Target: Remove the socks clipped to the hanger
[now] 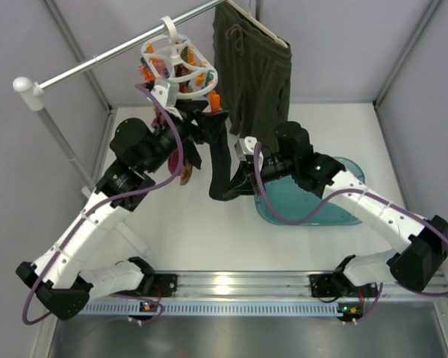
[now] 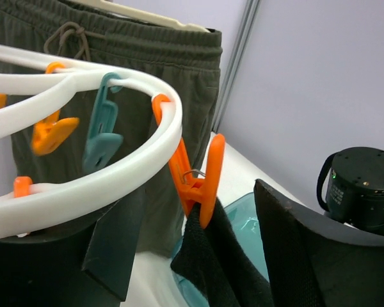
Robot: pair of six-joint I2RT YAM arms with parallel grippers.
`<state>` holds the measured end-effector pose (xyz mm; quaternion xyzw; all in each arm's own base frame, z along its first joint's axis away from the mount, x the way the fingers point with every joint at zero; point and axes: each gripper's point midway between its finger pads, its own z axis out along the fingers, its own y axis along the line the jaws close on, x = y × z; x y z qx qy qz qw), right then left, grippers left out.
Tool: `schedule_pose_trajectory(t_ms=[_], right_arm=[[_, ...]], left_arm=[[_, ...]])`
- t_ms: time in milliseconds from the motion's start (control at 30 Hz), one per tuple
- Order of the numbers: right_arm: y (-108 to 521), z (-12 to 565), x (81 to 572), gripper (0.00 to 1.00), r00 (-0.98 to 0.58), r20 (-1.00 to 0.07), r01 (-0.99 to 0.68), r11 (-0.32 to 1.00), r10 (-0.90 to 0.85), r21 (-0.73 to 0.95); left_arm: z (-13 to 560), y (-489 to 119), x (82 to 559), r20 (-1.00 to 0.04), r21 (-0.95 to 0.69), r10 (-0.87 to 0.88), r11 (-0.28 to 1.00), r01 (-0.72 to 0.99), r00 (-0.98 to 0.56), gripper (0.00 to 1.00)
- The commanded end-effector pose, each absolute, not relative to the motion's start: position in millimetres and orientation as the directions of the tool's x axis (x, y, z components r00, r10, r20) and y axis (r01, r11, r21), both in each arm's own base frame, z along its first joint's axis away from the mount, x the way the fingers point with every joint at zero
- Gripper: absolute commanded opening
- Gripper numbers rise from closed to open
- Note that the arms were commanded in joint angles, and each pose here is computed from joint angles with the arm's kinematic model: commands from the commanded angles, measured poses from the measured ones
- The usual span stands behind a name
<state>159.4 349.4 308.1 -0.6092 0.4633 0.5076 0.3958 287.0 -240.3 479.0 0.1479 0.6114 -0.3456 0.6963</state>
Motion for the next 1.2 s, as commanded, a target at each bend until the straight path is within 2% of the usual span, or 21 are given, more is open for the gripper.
schedule_pose_trajectory(t_ms=[0,33,133,533,667,800,833,933,967,1000,1033,1100,1167], right_arm=[[347,309,152,0.00,0.067,-0.984,-0.946,-0.325,-0.167,-0.009],[347,310,152,0.00,0.070,-0.983,-0.945,-0.327,-0.169,-0.011],[348,305,153,0.00,0.066,-0.981,-0.945,-0.326,-0.185,-0.002],[359,295,138,0.00,0.056,-0.977,-0.924,-0.382,-0.206,0.027],[363,297,131,0.00,0.063,-0.977,-0.917,-0.399,-0.203,0.024],[365,297,128,0.00,0.066,-0.977,-0.913,-0.407,-0.201,0.022],[366,296,127,0.00,0.063,-0.977,-0.913,-0.407,-0.204,0.026],[366,293,127,0.00,0.060,-0.976,-0.915,-0.403,-0.210,0.031],[366,292,127,0.00,0.062,-0.976,-0.915,-0.403,-0.210,0.029],[366,288,128,0.00,0.055,-0.974,-0.917,-0.398,-0.220,0.038],[365,287,129,0.00,0.056,-0.973,-0.921,-0.389,-0.223,0.036],[363,282,129,0.00,0.056,-0.971,-0.928,-0.371,-0.231,0.034],[359,282,133,0.00,0.053,-0.970,-0.946,-0.322,-0.239,0.028]], left_arm=[[517,-244,286,-0.918,-0.184,-0.376,0.685,0.705,0.126,0.72],[514,-244,289,-0.918,-0.192,-0.378,0.688,0.700,0.121,0.68],[508,-244,299,-0.913,-0.226,-0.394,0.705,0.672,0.106,0.63],[500,-250,306,-0.886,-0.274,-0.453,0.682,0.678,0.098,0.62],[503,-251,307,-0.870,-0.288,-0.482,0.672,0.682,0.107,0.47],[503,-253,309,-0.862,-0.302,-0.497,0.663,0.685,0.101,0.46],[502,-253,310,-0.862,-0.304,-0.498,0.663,0.685,0.099,0.43],[500,-254,311,-0.860,-0.314,-0.502,0.660,0.682,0.091,0.24],[500,-254,310,-0.859,-0.316,-0.505,0.659,0.683,0.090,0.22],[499,-253,310,-0.859,-0.315,-0.503,0.660,0.681,0.090,0.15],[500,-249,313,-0.854,-0.329,-0.512,0.674,0.661,0.097,0.05],[500,-246,314,-0.852,-0.335,-0.515,0.681,0.651,0.100,0.00],[499,-246,312,-0.853,-0.330,-0.511,0.680,0.655,0.101,0.00]])
